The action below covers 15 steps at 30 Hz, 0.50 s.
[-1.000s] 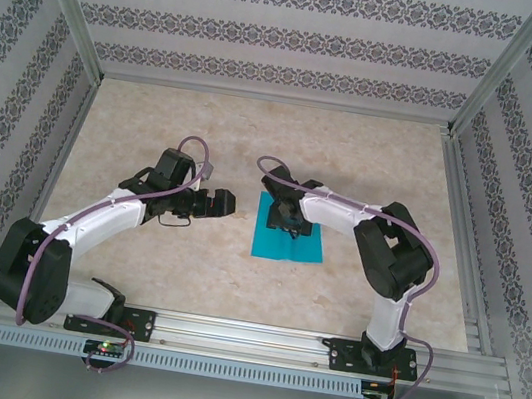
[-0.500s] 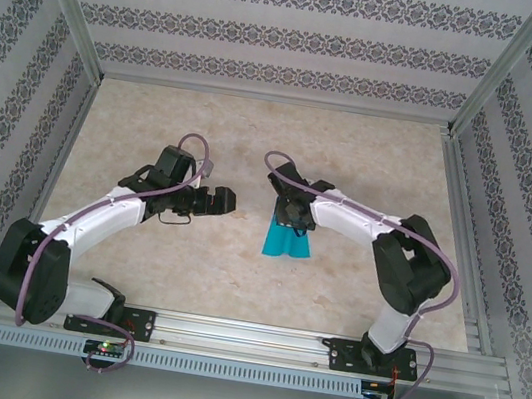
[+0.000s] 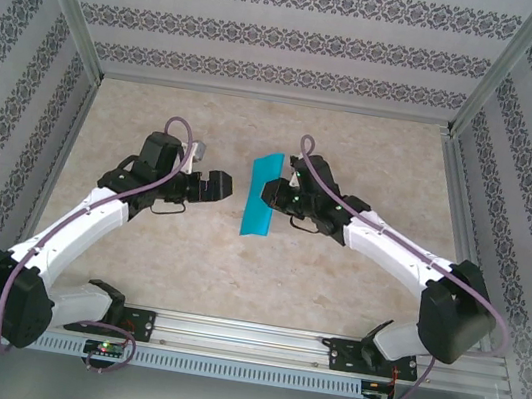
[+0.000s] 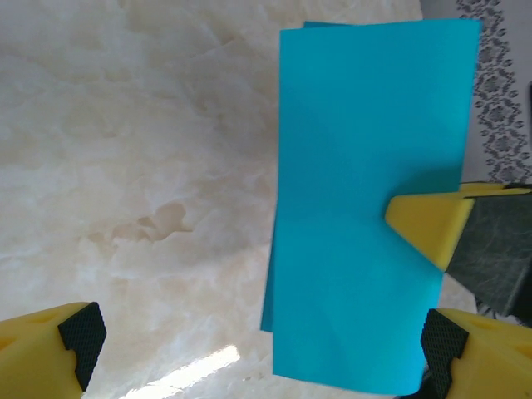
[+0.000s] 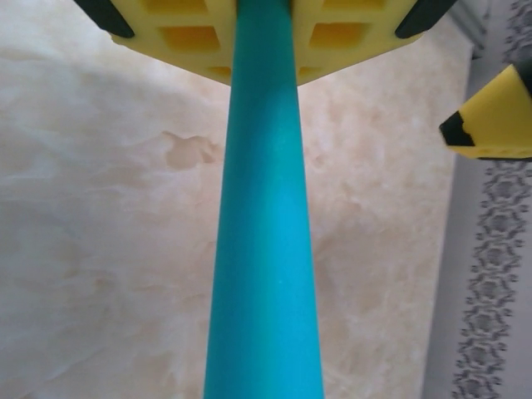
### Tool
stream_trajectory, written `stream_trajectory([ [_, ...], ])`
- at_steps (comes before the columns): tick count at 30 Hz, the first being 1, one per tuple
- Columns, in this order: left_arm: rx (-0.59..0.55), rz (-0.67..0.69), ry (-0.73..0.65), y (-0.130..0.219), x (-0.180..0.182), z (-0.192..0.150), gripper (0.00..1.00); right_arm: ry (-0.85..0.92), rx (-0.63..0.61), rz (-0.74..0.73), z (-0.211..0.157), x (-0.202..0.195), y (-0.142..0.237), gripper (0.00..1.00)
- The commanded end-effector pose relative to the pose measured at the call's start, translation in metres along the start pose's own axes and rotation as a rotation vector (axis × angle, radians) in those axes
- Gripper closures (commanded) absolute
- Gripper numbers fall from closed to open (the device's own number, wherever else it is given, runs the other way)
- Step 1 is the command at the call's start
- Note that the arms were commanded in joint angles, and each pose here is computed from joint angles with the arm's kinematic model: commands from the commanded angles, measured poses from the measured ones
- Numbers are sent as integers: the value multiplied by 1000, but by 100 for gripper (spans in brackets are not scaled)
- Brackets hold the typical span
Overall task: Fold a paper plane with a square sheet of paper (pick it up from the middle)
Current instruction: Fold the square sheet of paper in half at the center of the table.
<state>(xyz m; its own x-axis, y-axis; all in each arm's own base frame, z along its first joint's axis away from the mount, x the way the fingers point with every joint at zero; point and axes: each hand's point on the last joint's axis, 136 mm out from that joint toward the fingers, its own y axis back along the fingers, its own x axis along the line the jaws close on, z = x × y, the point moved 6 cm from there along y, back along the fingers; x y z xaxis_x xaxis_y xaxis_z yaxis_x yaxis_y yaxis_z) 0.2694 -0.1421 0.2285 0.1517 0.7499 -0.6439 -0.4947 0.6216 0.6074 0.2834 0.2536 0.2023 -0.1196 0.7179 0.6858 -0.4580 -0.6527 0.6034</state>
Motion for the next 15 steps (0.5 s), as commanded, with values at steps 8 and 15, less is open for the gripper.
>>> stream_trajectory([
  [8,104,-101,92,-47,-8,-7,13,-202,99,157,-21,-55,-23,82],
  [15,170,-106,86,-88,-11,-20,28,-256,154,132,-32,-91,-30,81],
])
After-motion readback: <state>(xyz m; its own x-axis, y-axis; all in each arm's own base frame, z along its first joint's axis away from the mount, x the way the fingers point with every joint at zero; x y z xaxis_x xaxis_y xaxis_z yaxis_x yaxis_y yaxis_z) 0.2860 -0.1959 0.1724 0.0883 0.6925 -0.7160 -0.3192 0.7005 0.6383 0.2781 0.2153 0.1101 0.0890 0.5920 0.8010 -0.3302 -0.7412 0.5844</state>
